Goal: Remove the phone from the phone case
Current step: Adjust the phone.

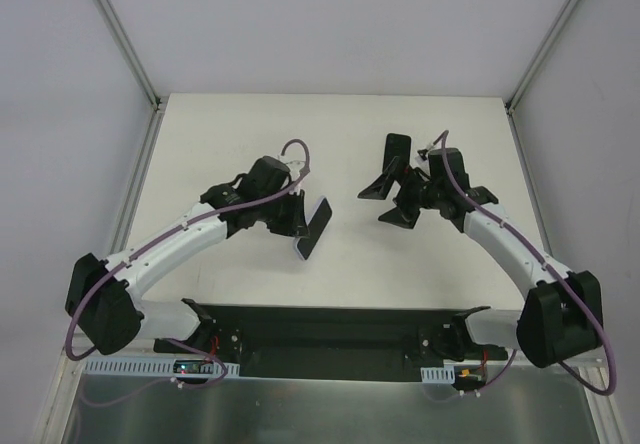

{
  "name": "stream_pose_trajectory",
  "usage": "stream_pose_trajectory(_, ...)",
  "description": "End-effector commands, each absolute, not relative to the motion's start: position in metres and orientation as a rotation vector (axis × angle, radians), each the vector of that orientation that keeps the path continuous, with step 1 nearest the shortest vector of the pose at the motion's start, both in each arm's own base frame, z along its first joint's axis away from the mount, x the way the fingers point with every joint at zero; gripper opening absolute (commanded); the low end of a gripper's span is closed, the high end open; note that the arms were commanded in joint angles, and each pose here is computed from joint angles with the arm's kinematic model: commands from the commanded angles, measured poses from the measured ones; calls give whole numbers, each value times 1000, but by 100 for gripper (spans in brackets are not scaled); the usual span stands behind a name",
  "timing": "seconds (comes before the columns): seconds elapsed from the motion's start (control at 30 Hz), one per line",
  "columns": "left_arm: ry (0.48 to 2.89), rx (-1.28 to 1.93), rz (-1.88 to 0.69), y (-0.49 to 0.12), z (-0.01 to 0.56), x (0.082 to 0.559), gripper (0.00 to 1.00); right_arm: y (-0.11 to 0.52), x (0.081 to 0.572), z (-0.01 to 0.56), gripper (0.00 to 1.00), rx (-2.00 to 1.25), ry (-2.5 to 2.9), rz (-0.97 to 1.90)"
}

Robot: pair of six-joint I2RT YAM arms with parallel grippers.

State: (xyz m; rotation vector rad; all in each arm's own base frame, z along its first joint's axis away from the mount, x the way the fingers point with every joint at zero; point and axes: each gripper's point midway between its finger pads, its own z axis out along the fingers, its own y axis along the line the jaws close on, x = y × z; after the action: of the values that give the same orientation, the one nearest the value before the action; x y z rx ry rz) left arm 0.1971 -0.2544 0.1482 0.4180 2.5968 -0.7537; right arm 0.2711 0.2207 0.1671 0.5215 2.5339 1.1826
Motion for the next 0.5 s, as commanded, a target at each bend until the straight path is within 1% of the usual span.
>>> stream_pose_trajectory(0.0, 2425, 362, -1163, -281, 207, 199, 0, 226, 254, 196, 99, 226, 2387, 1307)
stream_pose_trajectory(0.1, 2369, 305, -1284, -283, 226, 203, 0, 230, 236, 199, 99, 194, 2360, 1422)
stream_pose_trajectory(0.17, 2345, 257, -1376, -285, 237, 203, 0, 236, 230, 212, 98, 158, 2280, 1530)
stream_pose_trajectory(0.2, 2293, 238, -1411, -285, 243, 208, 0, 238, 225, 220, 98, 178, 2252, 1573)
stream_pose_trajectory(0.23, 2267, 221, -1439, -286, 248, 211, 0, 238, 221, 218, 98, 173, 2249, 1590)
stream_pose_trajectory(0.27, 2259, 168, -1484, -287, 253, 212, 0, 239, 220, 222, 96, 161, 2227, 1600)
stream_pose_trajectory(0.3, 2250, 157, -1522, -288, 253, 211, 0, 243, 215, 227, 96, 131, 2219, 1620)
stream_pose_trajectory(0.33, 2183, 159, -1553, -289, 264, 218, 0, 246, 211, 236, 95, 84, 2204, 1645)
stream_pose_trajectory(0.4, 2167, 131, -1608, -292, 268, 221, 0, 251, 207, 243, 94, 41, 2197, 1660)
stream_pose_trajectory(0.47, 2117, 120, -1648, -292, 277, 227, 0, 252, 211, 248, 93, 46, 2187, 1654)
